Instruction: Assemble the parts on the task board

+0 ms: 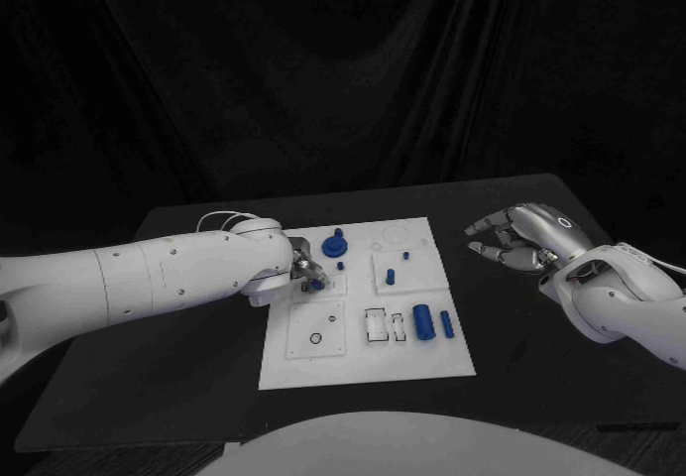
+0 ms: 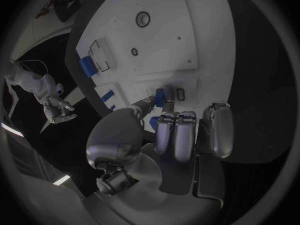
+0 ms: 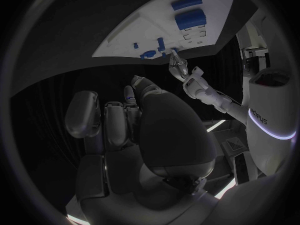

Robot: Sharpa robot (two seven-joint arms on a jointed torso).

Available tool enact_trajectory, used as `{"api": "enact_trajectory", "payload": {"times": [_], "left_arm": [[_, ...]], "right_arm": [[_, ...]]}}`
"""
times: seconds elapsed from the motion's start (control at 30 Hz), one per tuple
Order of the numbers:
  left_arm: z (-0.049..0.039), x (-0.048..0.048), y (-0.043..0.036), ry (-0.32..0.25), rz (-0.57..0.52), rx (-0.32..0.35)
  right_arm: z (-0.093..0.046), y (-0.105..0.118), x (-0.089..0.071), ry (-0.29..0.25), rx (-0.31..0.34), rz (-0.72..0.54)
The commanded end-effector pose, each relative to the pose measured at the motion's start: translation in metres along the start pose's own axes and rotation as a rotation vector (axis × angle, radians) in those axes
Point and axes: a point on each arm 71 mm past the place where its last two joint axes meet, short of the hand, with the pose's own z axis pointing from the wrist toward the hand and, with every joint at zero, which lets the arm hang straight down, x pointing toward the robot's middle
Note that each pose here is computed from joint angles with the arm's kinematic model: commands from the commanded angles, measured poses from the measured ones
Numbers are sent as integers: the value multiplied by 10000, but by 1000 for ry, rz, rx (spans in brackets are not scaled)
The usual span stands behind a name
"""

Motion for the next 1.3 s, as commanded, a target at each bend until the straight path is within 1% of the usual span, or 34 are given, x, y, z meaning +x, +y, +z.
{"api": "enact_trajectory", "payload": {"times": [0.03,0.47,0.97,1.1,1.3], "left_arm": [[1,20,-15,13,3,18],[6,8,-7,5,-3,23],[4,5,-18,3,-5,49],[-16,4,-35,-16,-20,70],[-69,-8,-53,-71,-64,107]], "right_arm": [[-8,-19,13,6,22,0],[-4,-20,22,13,25,0],[-7,-34,25,15,32,-1],[-9,-38,24,15,33,-1],[-20,-50,22,16,36,-2]]}}
